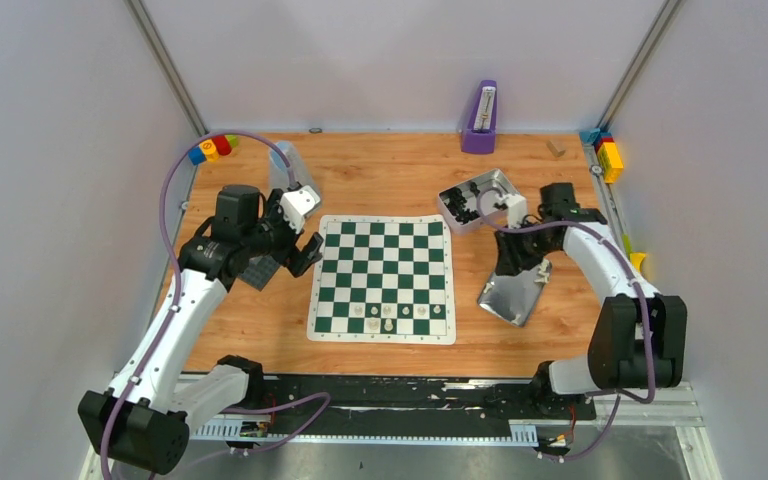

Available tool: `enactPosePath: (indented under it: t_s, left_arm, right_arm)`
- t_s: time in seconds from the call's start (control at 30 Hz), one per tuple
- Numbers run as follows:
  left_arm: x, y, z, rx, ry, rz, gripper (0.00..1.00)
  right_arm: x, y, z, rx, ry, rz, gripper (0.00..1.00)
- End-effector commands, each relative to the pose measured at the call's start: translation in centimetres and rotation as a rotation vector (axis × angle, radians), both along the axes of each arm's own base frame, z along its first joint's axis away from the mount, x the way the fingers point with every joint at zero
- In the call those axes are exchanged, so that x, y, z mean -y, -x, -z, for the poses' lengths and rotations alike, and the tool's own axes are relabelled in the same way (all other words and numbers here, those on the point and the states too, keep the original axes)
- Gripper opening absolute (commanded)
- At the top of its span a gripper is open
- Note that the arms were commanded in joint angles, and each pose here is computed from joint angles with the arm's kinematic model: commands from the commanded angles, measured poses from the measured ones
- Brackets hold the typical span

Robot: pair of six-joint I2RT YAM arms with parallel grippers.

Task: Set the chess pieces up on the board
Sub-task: Pick up the chess piece from the storage box.

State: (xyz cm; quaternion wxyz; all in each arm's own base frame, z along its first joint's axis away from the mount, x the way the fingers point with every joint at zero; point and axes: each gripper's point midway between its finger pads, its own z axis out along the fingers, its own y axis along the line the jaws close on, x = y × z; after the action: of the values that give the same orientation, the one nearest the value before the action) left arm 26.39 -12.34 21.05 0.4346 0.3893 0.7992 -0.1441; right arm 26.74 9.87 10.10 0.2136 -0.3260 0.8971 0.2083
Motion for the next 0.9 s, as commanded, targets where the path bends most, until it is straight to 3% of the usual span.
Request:
enactPosePath:
  t_s: [0.0,0.27,0.67,0.87]
  left_arm:
    - [0.7,0.2,-0.6,0.001,0.040,0.024,1.00]
    - [1.0,0.4,0.1,-0.018,0.046,0.045,1.00]
    - [1.0,0.6,0.4,-0.020,0.043,0.059,1.00]
    - [1.0,0.6,0.5,-0.023,0.042,0.061,1.00]
  right_arm:
    - [6.2,-1.5,0.4,0.063,0.030,0.192,0.39]
    - [12.3,-2.0,2.7,0.074,0.178,0.293,0.42]
    - [14.9,-3.3,5.2,0.043,0.301,0.264,0.43]
    - [14.9,-3.2,6.0,0.021,0.304,0.249,0.37]
